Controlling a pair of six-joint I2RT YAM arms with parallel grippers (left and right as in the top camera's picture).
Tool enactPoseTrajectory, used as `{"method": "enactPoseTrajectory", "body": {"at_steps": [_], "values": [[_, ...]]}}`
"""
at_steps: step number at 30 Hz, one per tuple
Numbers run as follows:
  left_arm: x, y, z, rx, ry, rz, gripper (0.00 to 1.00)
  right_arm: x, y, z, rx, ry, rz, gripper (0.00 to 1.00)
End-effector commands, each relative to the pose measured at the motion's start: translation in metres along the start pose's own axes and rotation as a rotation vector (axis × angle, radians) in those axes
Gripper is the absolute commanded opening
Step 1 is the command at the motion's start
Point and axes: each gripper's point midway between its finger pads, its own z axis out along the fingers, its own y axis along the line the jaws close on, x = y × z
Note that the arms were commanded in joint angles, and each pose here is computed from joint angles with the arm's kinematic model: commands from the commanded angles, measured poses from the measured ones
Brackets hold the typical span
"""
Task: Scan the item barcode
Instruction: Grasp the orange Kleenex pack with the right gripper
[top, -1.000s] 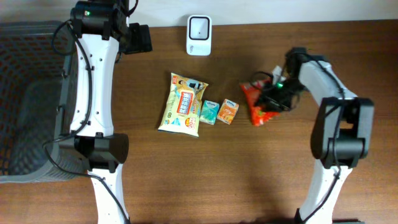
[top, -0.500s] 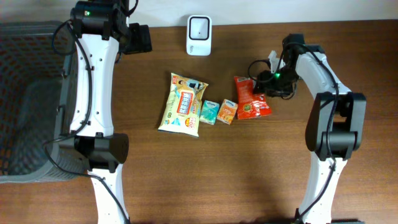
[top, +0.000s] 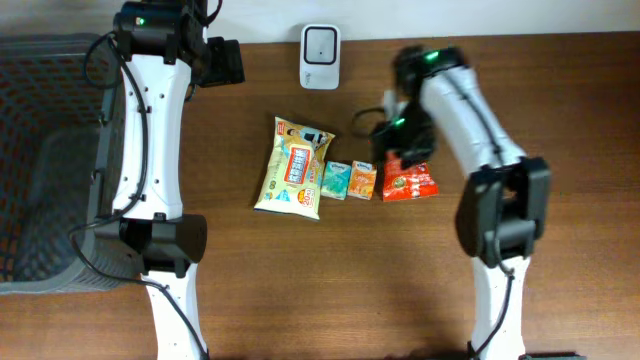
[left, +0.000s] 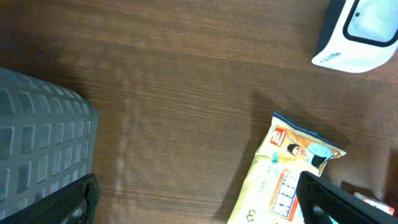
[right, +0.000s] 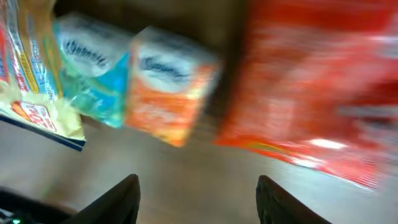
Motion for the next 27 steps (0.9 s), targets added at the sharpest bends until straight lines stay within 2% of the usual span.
{"method": "enactPoseTrajectory", "body": {"at_steps": [1, 5, 9, 11, 13, 17, 19, 20, 21, 24, 27], "values": [[0.0, 0.001, 0.0, -0.007, -0.002, -0.01, 0.99, 0.008, 0.026, 0.04, 0.027, 0.024, 0.063, 0.45], [0.0, 0.001, 0.0, -0.007, -0.002, -0.01, 0.99, 0.003, 0.006, 0.062, 0.14, -0.012, 0.133, 0.44], [0.0, 0.001, 0.0, -0.007, -0.002, -0.01, 0.99, -0.013, -0.04, 0.048, 0.415, -0.135, 0.206, 0.41], [0.0, 0.001, 0.0, -0.007, -0.002, -0.01, 0.99, -0.016, -0.037, 0.04, 0.409, -0.142, 0.189, 0.42], [0.0, 0.001, 0.0, -0.007, -0.002, -0.01, 0.99, -0.025, -0.015, 0.039, 0.302, -0.139, 0.053, 0.43], [0.0, 0.001, 0.0, -0.007, -0.002, -0.01, 0.99, -0.032, 0.01, 0.035, 0.181, -0.155, -0.004, 0.43], [0.0, 0.001, 0.0, -0.007, -0.002, -0.01, 0.99, -0.038, 0.01, 0.028, 0.244, -0.191, -0.022, 0.43], [0.0, 0.001, 0.0, -0.007, -0.002, -0.01, 0.99, -0.043, 0.013, 0.024, 0.315, -0.232, -0.041, 0.47], [0.0, 0.001, 0.0, -0.007, -0.002, -0.01, 0.99, -0.048, 0.021, 0.026, 0.311, -0.261, -0.033, 0.47], [0.0, 0.001, 0.0, -0.007, -0.002, -0.01, 0.99, -0.058, 0.029, 0.038, 0.379, -0.356, 0.029, 0.46], [0.0, 0.001, 0.0, -0.007, -0.002, -0.01, 0.99, -0.054, 0.003, 0.05, 0.517, -0.389, 0.119, 0.42]]}}
